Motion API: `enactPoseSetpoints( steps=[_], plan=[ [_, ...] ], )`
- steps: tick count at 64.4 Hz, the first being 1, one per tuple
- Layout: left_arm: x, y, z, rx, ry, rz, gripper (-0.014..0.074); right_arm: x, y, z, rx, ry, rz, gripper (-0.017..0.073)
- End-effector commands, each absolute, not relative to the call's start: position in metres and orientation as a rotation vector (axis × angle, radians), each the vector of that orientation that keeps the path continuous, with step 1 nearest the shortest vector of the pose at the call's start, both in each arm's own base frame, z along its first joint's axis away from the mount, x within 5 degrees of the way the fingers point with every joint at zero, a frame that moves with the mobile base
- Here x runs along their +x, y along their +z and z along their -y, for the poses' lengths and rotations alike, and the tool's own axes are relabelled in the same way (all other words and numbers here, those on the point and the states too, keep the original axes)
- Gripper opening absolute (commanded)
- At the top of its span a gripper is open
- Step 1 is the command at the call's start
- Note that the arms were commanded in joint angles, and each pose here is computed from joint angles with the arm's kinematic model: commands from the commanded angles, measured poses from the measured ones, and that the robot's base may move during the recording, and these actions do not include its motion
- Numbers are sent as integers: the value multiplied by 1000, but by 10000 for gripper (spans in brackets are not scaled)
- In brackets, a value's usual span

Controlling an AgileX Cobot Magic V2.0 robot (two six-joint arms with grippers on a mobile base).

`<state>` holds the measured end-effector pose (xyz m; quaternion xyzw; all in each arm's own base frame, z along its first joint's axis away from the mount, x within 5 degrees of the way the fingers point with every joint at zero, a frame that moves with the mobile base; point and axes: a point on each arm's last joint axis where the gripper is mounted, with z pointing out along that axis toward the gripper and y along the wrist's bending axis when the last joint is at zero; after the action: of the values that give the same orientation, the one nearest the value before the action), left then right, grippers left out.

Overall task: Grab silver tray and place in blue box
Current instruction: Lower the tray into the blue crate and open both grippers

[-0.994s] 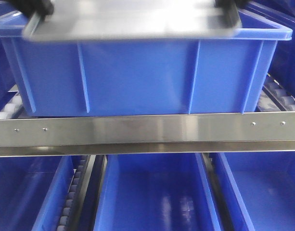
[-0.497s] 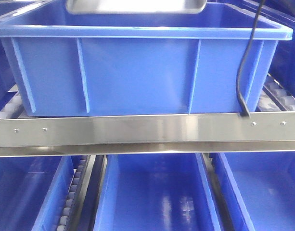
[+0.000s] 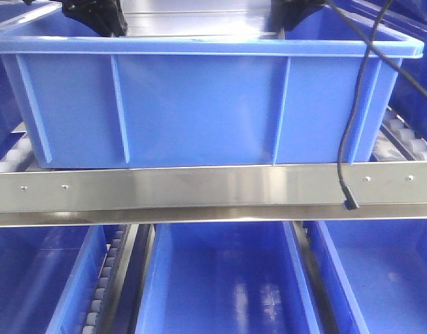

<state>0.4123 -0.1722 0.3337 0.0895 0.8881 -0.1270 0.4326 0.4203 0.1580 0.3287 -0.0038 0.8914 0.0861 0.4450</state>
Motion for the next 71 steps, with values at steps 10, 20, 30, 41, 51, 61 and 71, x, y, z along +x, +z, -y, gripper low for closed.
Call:
enactPoseSetpoints(
  steps=[10, 20, 30, 41, 51, 61, 71],
  plan=[
    [400, 386, 184, 175, -480, -1985, -3, 410, 382, -168, -35, 369, -1973, 52],
    [401, 386, 182, 172, -476, -1982, 112, 410, 383, -168, -33, 367, -1975, 157],
    [405, 389, 174, 122, -493, -1956, 285, 411, 384, -165, -39, 347, -1970, 389],
    [409, 388, 164, 98, -473, -1959, 286, 414, 385, -156, -35, 317, -1956, 402],
    [410, 388, 164, 99, -472, -1957, 286, 416, 385, -153, -36, 305, -1946, 402],
    [410, 390, 164, 101, -469, -1937, 286, 416, 386, -153, -39, 303, -1942, 400],
    [408, 396, 163, 99, -474, -1915, 110, 413, 395, -153, -44, 319, -1901, 172]
  ],
)
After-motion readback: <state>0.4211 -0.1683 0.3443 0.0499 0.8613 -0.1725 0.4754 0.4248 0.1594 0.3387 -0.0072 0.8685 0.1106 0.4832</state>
